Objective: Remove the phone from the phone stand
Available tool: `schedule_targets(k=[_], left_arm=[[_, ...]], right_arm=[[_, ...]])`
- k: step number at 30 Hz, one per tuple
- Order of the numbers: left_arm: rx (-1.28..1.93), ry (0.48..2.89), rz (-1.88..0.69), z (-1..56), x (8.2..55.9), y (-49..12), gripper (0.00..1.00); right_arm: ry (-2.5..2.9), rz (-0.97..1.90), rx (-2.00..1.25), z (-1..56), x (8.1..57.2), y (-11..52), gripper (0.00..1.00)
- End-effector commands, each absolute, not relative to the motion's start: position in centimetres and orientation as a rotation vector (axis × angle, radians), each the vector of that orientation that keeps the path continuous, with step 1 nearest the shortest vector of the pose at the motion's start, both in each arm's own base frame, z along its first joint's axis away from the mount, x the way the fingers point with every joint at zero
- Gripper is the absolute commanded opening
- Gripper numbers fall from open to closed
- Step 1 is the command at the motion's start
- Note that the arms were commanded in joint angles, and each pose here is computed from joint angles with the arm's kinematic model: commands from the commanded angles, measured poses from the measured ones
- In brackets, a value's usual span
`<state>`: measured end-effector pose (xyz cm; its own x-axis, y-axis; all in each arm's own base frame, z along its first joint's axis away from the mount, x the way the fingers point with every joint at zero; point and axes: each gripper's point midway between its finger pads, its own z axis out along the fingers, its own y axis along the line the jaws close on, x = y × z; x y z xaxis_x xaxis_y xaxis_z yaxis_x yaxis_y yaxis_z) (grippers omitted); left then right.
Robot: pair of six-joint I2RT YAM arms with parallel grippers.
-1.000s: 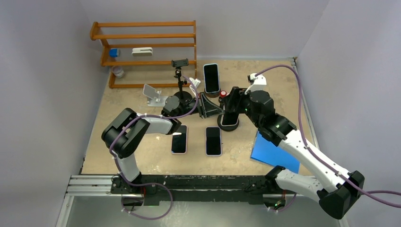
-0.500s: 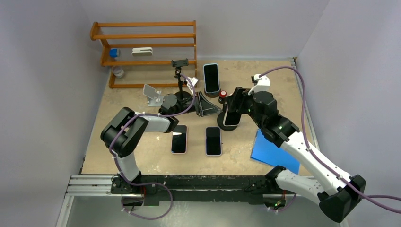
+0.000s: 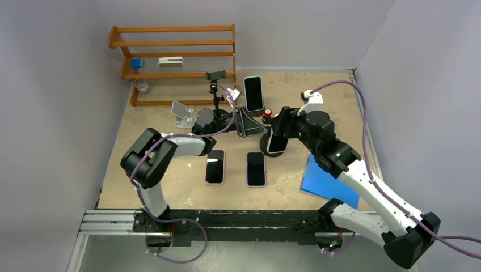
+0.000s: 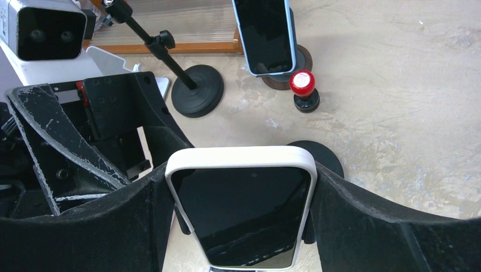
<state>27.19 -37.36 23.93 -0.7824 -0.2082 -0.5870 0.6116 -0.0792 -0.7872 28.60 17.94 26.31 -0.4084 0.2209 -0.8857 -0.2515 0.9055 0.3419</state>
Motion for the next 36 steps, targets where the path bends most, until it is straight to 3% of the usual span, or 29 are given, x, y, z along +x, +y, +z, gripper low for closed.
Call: schedule_targets(k=[1, 5, 12, 16, 28, 32, 36], left_arm=[[0.547, 1.552, -1.9, 26.1, 26.6, -38.0, 0.58], [0.534, 1.582, -1.879, 25.5, 27.1, -38.3, 0.46], [0.491, 1.611, -1.863, 24.7, 28.1, -38.7, 0.14], [0.481, 1.621, -1.857, 24.6, 28.5, -38.9, 0.0], [0.473, 1.622, -1.824, 24.8, 28.9, -38.8, 0.0], [0.513, 1.575, -1.83, 25.2, 27.9, -38.3, 0.42], [0.603, 1.545, -1.856, 25.5, 27.0, -38.5, 0.57]], right_arm=[[1.846, 0.599, -0.028, 29.0, 28.4, 18.7, 0.0], [1.831, 0.624, -0.034, 29.8, 28.1, 18.9, 0.0], [1.805, 0.676, -0.061, 30.9, 27.4, 19.4, 0.0], [1.8, 0.687, -0.077, 30.9, 27.2, 19.4, 0.0], [1.811, 0.656, -0.074, 30.2, 27.3, 19.1, 0.0], [1.803, 0.656, -0.077, 30.7, 27.4, 19.2, 0.0], [1.804, 0.657, -0.089, 31.0, 27.6, 19.4, 0.0]])
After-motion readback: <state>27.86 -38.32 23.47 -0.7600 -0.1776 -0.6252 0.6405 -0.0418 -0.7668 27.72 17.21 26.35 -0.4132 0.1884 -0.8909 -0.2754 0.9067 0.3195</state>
